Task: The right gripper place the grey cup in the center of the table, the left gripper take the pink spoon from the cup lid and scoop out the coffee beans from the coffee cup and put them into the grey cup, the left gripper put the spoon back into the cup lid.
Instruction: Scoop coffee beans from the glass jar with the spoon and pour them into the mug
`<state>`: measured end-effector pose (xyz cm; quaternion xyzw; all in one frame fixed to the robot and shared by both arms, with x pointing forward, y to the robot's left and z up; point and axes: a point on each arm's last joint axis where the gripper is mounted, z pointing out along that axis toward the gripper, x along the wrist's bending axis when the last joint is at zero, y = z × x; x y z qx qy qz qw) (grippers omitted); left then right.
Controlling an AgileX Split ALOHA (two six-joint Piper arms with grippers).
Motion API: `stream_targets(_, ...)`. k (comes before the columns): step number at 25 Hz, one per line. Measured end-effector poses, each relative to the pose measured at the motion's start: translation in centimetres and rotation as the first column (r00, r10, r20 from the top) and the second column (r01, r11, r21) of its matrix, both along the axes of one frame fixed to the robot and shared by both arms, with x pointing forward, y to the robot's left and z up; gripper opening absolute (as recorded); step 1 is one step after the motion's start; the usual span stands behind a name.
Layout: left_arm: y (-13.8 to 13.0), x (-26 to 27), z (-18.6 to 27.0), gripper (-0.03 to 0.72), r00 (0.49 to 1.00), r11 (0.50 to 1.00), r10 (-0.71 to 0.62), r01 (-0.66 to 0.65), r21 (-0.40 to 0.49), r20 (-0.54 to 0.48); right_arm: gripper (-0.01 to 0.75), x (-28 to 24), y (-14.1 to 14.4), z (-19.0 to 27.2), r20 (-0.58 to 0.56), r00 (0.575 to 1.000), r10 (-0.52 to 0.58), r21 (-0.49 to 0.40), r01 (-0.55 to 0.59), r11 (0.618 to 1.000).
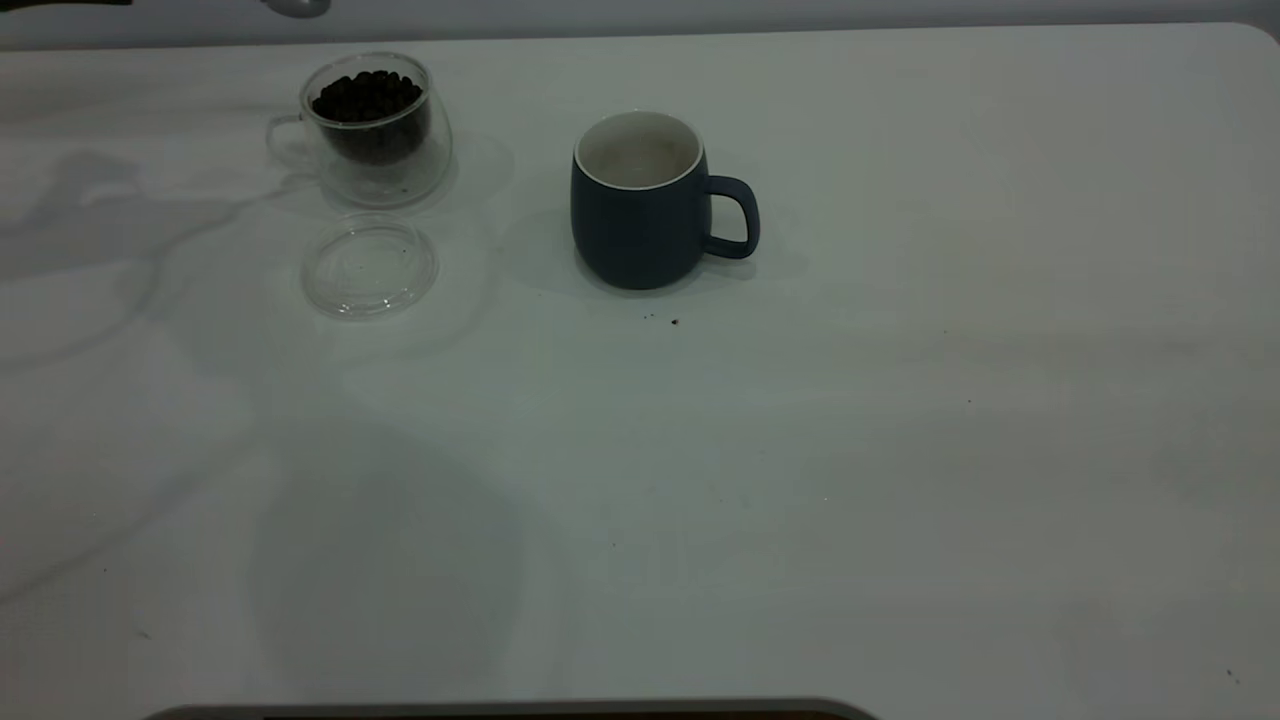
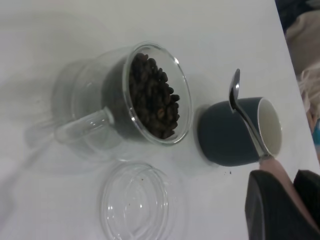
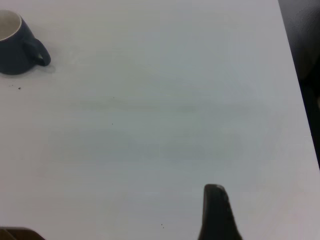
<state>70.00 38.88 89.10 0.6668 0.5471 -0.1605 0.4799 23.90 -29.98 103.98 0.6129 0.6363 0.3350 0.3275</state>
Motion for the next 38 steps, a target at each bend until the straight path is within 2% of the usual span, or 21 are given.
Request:
stream_targets(8, -3.8, 1.9, -1.6, 0.116, 0.994, 0.990, -0.020, 0.005, 0.139, 0.106, 0.529, 0.0, 0.0, 0.0, 0.000, 1.000, 0.000, 0.000, 0.000, 1.000)
stream_targets(12, -3.7, 2.2, -2.6, 0.116, 0.994, 0.984, 0.002, -0.022, 0.179, 0.113, 0.529, 0.0, 0.0, 0.0, 0.000, 1.000, 0.000, 0.000, 0.000, 1.000)
stream_targets(18, -2.7, 1.8, -3.6, 0.116, 0.995, 0.965, -0.030, 0.005, 0.261, 0.091, 0.529, 0.0, 0.0, 0.0, 0.000, 1.000, 0.000, 0.000, 0.000, 1.000)
stream_targets(23, -3.1, 1.6, -5.8, 0.116, 0.998, 0.970, -0.031, 0.019, 0.242, 0.047, 0.529, 0.0, 0.0, 0.0, 0.000, 1.000, 0.000, 0.000, 0.000, 1.000)
stream_targets(28, -3.7, 1.4, -7.3, 0.116, 1.000, 0.986, -0.013, 0.013, 0.166, -0.001, 0.529, 0.0, 0.0, 0.0, 0.000, 1.000, 0.000, 0.000, 0.000, 1.000)
stream_targets(38, -3.7, 1.3, -7.5, 0.116, 0.998, 0.993, 0.023, -0.016, 0.119, -0.064, 0.529, 0.0, 0.0, 0.0, 0.000, 1.000, 0.000, 0.000, 0.000, 1.000)
